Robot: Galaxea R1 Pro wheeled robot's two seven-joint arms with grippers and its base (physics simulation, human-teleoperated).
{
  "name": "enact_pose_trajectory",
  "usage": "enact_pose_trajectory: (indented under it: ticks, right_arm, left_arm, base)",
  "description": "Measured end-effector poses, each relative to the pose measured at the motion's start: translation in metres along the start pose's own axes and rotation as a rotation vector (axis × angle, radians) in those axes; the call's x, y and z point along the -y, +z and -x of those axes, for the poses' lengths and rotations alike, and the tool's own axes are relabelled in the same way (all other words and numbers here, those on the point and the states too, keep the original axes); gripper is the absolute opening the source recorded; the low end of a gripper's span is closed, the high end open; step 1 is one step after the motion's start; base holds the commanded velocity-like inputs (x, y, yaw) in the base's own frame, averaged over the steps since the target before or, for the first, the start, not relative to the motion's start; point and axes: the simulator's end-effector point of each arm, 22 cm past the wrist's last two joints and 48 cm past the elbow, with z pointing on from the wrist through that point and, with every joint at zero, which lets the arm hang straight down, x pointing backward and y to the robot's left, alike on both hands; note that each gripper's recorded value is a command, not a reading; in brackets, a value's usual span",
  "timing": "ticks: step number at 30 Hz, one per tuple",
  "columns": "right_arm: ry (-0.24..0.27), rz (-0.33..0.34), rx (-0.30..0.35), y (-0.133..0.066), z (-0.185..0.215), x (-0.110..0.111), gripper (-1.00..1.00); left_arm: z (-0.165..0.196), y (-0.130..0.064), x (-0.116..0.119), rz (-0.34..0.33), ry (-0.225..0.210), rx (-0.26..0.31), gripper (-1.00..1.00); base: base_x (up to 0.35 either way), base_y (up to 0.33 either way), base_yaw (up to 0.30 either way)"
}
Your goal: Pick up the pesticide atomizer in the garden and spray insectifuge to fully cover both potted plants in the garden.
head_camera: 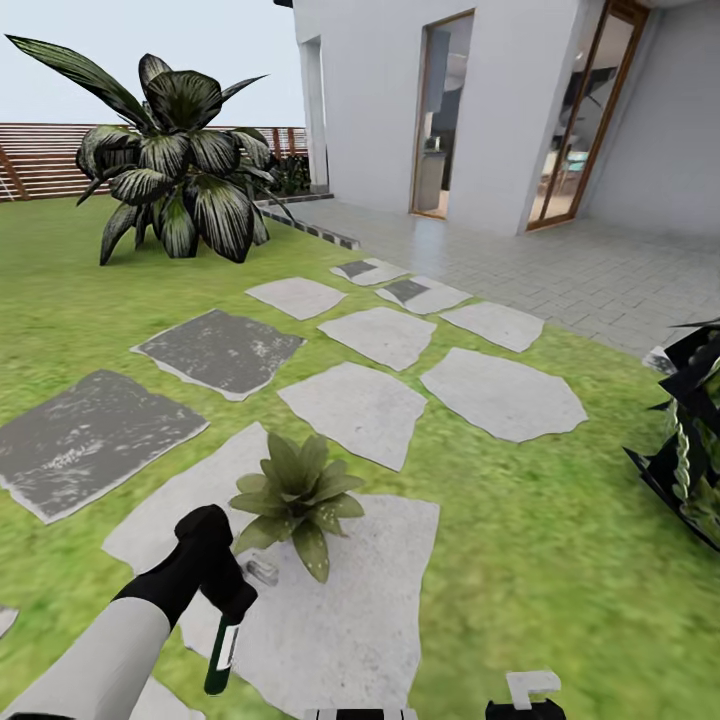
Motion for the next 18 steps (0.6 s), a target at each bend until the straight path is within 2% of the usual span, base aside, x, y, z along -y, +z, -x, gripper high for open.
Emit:
enact_pose_trajectory:
  ticks: [5,9,14,18]
  right_arm:
    - [0.000,0.000,0.000,0.0000,0.0001,0.0000,1.00]
    - [0.001,-0.001,0.000,0.0001,-0.0001,0.0002,1.00]
    - [0.001,-0.002,-0.001,0.0002,-0.0002,0.0008,1.00]
    - [0.000,-0.002,-0.001,0.0003,-0.0004,0.0007,1.00]
  left_arm:
    - [0.0019,0.0000,0.0012,0.009,0.007,0.004,-1.00]
    - [0.0028,-0.0002,0.0017,0.008,0.005,0.007,-1.00]
    - [0.0032,-0.0006,0.0014,0.005,0.003,0.011,-1.00]
    - [0.0036,-0.0006,0.0014,0.007,0.004,0.010,-1.00]
  base:
    - [0.228,0.182,0.000]
    - [0.051,0.043,-0.029]
    - [0.005,0.006,-0.226]
    - [-0.187,0.046,-0.284]
